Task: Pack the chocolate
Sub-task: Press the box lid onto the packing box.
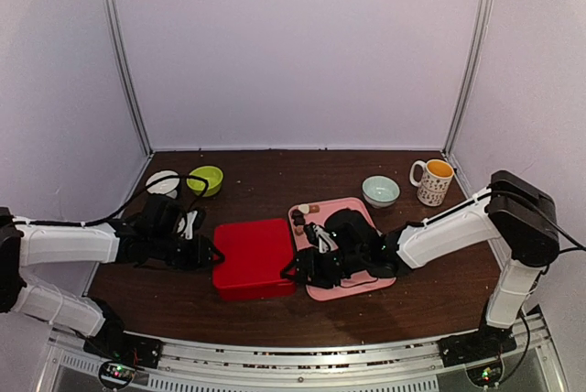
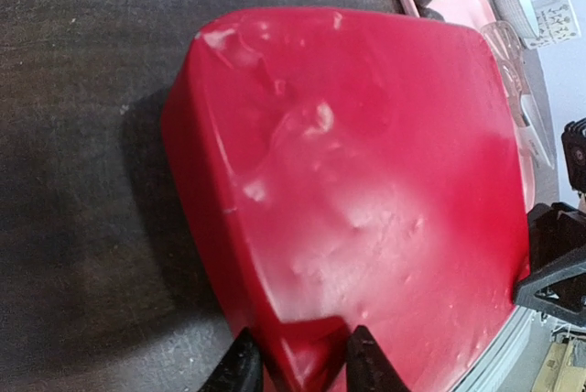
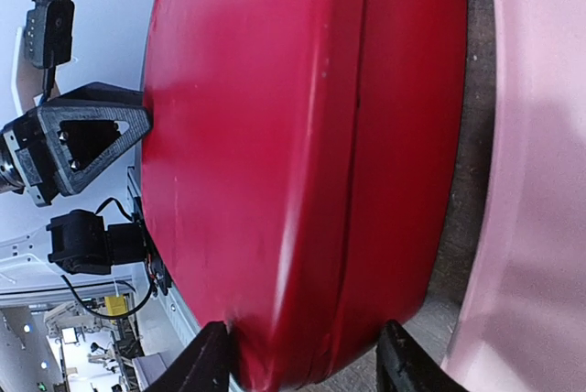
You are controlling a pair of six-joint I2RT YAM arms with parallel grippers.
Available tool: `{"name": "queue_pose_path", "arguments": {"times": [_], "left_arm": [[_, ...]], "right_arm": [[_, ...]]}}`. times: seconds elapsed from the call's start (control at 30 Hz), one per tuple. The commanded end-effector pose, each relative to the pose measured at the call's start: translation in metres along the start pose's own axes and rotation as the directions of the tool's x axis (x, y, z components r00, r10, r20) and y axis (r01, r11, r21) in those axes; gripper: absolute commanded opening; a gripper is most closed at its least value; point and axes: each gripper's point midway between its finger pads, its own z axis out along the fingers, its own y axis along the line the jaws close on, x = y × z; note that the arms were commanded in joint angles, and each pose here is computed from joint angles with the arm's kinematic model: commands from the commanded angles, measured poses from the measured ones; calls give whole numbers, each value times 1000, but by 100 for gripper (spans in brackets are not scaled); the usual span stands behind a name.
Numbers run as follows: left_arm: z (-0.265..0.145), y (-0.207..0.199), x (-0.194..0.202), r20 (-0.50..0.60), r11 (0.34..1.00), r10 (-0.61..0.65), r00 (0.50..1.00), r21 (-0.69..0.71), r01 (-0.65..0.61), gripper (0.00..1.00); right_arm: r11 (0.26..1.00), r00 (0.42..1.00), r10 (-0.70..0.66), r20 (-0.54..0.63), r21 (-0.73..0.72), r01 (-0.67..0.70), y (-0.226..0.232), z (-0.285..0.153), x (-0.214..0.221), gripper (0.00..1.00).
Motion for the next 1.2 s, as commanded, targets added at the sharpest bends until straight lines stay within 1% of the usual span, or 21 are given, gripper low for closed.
{"name": "queue_pose_path", "arguments": {"times": [0.0,0.03,0.13,0.23,0.43,0.5,0.53,0.6,0.7,0.8,0.93,1.03,1.17], "left_arm": [[12,-4,17,-79,999,40,996,32,-38,26],[14,-4,18,-85,999,41,996,35,-38,26],[18,-5,24,-105,998,41,994,42,-37,26],[21,-6,28,-116,998,40,992,50,-34,26],[25,-7,39,-133,998,25,991,66,-17,26],[27,-7,42,-141,998,21,990,68,-11,26],[28,-7,44,-145,998,19,989,69,-10,26],[29,-7,46,-147,998,16,989,68,-6,27],[24,-8,41,-121,998,29,992,56,-22,35],[10,-13,24,-62,997,74,995,28,-73,45],[-13,-20,-1,2,985,169,986,-42,-169,53],[-30,-32,-16,32,967,252,967,-54,-251,56],[-42,-45,-24,44,942,335,941,-39,-334,56]], "right_arm": [[1000,1000,-15,7,7,15,-1,13,-2,48],[1000,1000,-13,4,5,13,-1,15,-1,45],[1000,1000,-2,-2,6,2,-3,17,0,42],[1000,1000,8,-5,16,-8,-8,18,3,34],[1000,999,17,-28,21,-17,-14,21,13,27],[1000,999,20,-36,21,-20,-15,23,17,20],[1000,999,22,-39,21,-22,-15,23,18,18],[1000,999,21,-42,23,-20,-17,23,21,18],[1000,999,12,-35,10,-12,-15,19,22,22],[1000,999,-23,-25,13,24,-9,14,18,26],[995,995,-97,0,13,97,6,7,8,29],[988,988,-152,32,38,151,13,-5,-1,32],[975,973,-219,65,51,216,20,-20,-6,34]]}}
